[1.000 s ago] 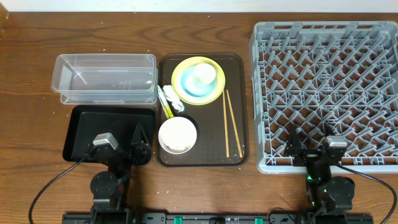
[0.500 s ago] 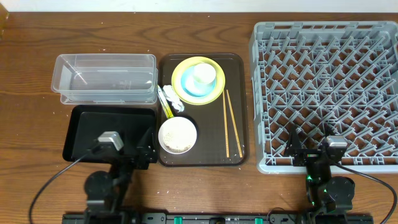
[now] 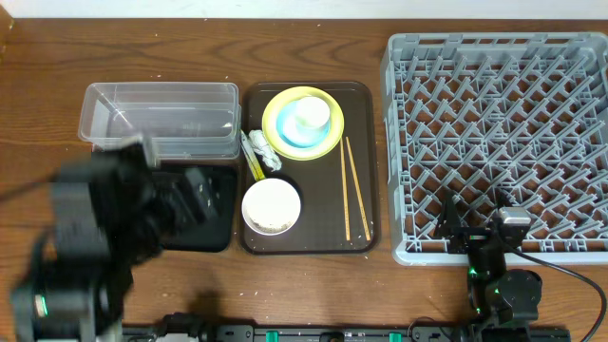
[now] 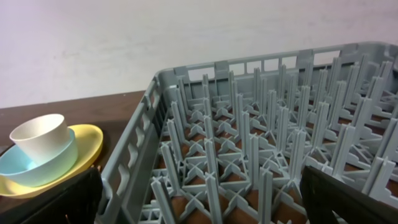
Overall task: Sort waste into correct bins and load items into the dishwasher rack
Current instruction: 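Reach the left gripper to the yellow snack wrapper on the brown tray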
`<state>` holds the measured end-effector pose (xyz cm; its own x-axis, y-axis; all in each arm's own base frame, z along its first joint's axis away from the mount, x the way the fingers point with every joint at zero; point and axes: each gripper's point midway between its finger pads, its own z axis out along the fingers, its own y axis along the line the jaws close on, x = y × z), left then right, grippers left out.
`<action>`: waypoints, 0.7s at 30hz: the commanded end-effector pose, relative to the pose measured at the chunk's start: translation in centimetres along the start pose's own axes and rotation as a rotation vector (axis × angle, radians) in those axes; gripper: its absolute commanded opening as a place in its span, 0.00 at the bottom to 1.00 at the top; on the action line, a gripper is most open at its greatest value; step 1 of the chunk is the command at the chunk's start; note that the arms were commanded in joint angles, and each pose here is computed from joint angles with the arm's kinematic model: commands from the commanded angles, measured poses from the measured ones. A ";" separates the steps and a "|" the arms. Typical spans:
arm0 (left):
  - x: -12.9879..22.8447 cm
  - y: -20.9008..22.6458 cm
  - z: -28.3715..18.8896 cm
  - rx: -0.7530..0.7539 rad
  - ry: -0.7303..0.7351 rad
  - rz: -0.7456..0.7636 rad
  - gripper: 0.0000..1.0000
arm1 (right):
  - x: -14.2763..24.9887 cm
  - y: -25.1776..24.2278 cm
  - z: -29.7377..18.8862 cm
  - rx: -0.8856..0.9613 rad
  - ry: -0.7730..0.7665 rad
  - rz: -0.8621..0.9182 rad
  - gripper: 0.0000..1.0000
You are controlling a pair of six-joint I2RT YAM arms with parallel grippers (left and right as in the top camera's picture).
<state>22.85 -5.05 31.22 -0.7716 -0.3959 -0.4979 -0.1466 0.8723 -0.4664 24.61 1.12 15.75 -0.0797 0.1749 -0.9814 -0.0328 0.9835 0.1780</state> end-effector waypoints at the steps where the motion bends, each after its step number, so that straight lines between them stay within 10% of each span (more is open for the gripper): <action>1: -2.4 -0.9 1.8 -0.011 0.070 -0.012 0.98 | 0.1 0.0 0.0 0.002 0.002 0.007 0.99; 8: -5.3 -0.1 8.6 -0.047 0.151 -0.039 0.92 | 0.1 0.0 0.0 0.002 0.002 0.007 0.99; 14: -5.0 0.7 12.9 -0.111 0.219 -0.084 0.06 | 0.1 0.0 0.0 0.002 0.002 0.007 0.99; 21: -1.3 3.2 16.3 -0.457 0.216 0.036 0.10 | 0.1 0.0 0.0 0.002 0.002 0.007 0.99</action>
<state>33.69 -7.99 20.48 -0.9079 -0.3187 -0.2724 -0.2542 0.9351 -0.2467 24.62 1.11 15.75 -0.0796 0.1745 -0.9814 -0.0325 0.9836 0.1776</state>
